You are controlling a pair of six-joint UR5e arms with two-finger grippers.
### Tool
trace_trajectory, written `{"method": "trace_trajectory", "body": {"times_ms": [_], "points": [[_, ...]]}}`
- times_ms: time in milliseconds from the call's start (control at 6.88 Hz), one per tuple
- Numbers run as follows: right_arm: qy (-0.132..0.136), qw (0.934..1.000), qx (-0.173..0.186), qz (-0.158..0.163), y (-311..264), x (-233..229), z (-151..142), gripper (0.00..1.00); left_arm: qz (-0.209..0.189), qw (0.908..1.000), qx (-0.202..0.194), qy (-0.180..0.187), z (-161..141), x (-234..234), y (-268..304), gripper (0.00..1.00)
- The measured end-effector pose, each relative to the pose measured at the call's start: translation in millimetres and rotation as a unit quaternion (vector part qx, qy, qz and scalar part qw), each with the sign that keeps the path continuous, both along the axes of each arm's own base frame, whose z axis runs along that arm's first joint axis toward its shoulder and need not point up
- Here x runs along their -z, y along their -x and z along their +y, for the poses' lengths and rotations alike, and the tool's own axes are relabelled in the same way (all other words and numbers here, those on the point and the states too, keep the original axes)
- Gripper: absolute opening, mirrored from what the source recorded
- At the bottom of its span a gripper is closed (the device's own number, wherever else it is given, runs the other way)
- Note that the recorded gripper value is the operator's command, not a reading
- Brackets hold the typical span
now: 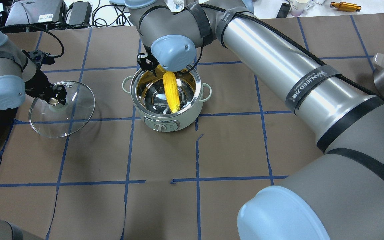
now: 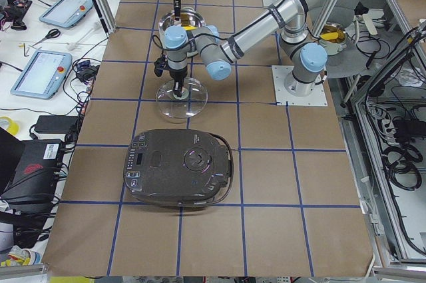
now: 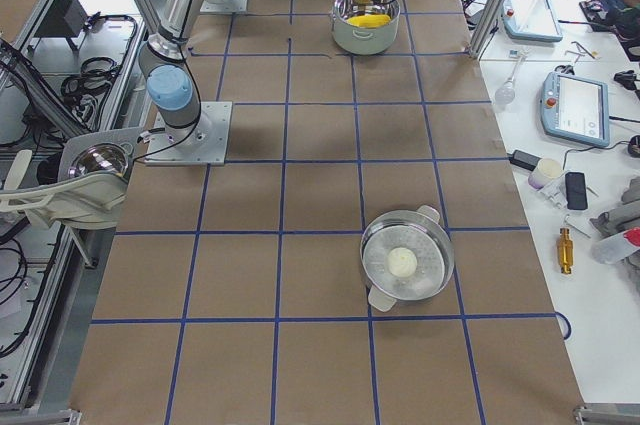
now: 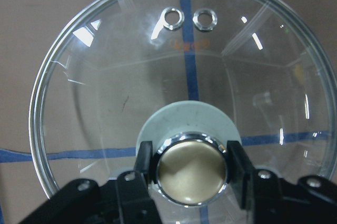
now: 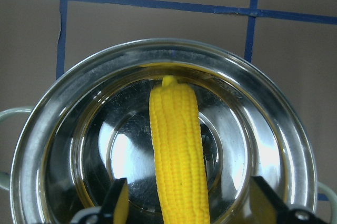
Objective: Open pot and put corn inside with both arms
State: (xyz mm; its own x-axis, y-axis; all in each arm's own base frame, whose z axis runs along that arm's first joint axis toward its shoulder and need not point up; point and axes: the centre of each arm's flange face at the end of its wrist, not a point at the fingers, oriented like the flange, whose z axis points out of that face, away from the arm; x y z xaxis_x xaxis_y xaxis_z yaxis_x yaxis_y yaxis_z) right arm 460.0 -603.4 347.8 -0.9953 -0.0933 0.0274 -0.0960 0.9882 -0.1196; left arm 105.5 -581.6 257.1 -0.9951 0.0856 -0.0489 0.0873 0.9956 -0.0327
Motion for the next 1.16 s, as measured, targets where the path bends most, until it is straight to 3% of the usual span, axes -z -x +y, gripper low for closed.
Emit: {"method": "trace_trajectory", "body": {"times_ms": [436,873,1164], "points": [[0.019,0.9997,0.011,-0.005,30,-44,0,1.0,0.005,0.9999,0.008,-0.011,0,12,4,0.23],[0.006,0.998,0.064,0.003,116,-83,6,1.0,0.005,0.9998,0.004,-0.017,5,18,4,0.33],[0.001,0.996,0.089,0.007,209,-117,35,1.0,0.003,0.9998,0.0,-0.018,6,18,2,0.33]]}}
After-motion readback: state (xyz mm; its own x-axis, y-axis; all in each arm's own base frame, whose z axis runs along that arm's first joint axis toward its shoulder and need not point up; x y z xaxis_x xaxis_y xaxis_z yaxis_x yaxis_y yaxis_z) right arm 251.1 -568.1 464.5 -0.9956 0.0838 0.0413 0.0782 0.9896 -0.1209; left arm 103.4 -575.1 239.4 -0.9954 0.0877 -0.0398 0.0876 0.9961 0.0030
